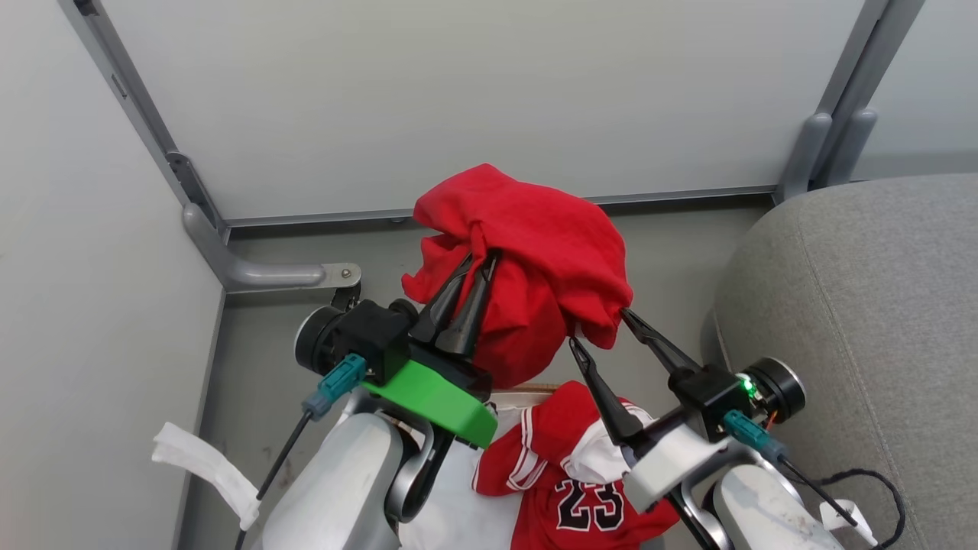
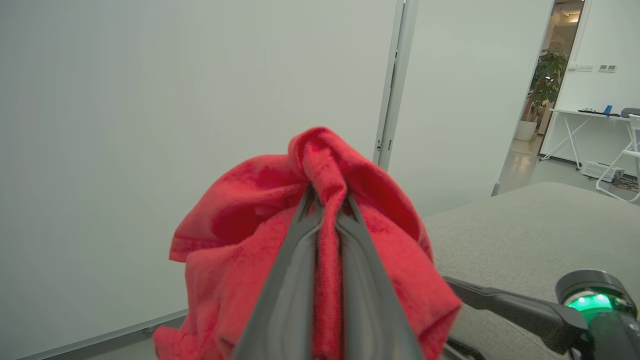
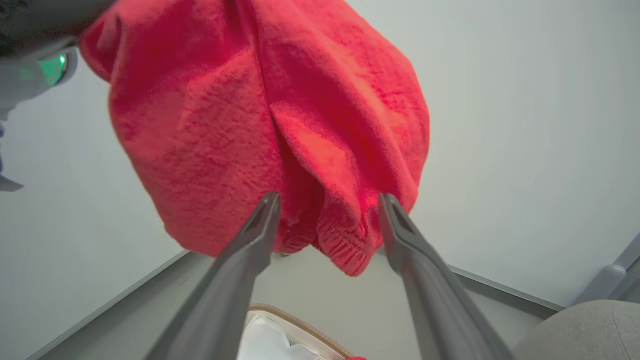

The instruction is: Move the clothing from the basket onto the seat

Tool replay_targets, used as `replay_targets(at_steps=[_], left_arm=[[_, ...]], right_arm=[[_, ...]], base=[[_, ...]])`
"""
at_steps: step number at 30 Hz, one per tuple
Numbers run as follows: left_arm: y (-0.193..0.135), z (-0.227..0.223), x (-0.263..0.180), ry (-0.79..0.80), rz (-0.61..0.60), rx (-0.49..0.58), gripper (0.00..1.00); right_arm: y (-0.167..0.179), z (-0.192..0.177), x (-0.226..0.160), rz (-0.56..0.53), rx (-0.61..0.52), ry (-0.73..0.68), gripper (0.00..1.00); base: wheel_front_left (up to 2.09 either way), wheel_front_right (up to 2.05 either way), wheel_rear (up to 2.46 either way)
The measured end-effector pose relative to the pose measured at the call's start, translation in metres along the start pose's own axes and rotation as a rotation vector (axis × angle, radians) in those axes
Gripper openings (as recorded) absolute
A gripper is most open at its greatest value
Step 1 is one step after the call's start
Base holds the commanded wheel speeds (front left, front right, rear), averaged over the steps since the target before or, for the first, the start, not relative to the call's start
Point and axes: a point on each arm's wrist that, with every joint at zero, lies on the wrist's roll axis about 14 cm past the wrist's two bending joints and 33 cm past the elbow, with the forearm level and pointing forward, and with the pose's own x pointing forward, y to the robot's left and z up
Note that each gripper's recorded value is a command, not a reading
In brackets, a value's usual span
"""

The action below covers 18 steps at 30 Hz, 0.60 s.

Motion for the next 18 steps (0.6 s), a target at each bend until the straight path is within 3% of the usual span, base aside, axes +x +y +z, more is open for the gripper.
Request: replay_targets(at_steps=[11, 12, 13, 14, 15, 16, 18], left_arm=[[-0.004, -0.001, -0.004, 0.006, -0.012, -0.011, 0.00], [-0.005, 0.000, -0.004, 0.005, -0.014, -0.011, 0.00], [-0.006, 0.000, -0.004, 0.003, -0.016, -0.014, 0.00], [-0.007, 0.001, -0.004, 0.002, -0.018, -0.019, 0.00], [-0.007, 0.001, -0.004, 0.000, -0.019, -0.021, 0.00], [-0.007, 0.002, -0.004, -0.001, -0.019, -0.024, 0.00], [-0.009, 0.002, -0.005, 0.000, -0.022, -0.027, 0.00]], right_arm=[[0.015, -0.016, 0.029, 0.093, -0.053, 0.056, 1.00], [0.016, -0.018, 0.030, 0.098, -0.050, 0.062, 0.92], [0.018, -0.020, 0.031, 0.104, -0.045, 0.068, 0.76], [0.020, -0.022, 0.032, 0.113, -0.045, 0.075, 0.47], [0.022, -0.024, 0.032, 0.118, -0.037, 0.080, 0.31], [0.025, -0.027, 0.032, 0.125, -0.027, 0.089, 0.00], [0.031, -0.031, 0.032, 0.144, -0.018, 0.106, 0.00]], base=[[0.00, 0.00, 0.00], [0.00, 0.00, 0.00], [0.00, 0.00, 0.00], [0.00, 0.00, 0.00], [0.00, 0.00, 0.00], [0.00, 0.00, 0.00], [0.00, 0.00, 0.00]])
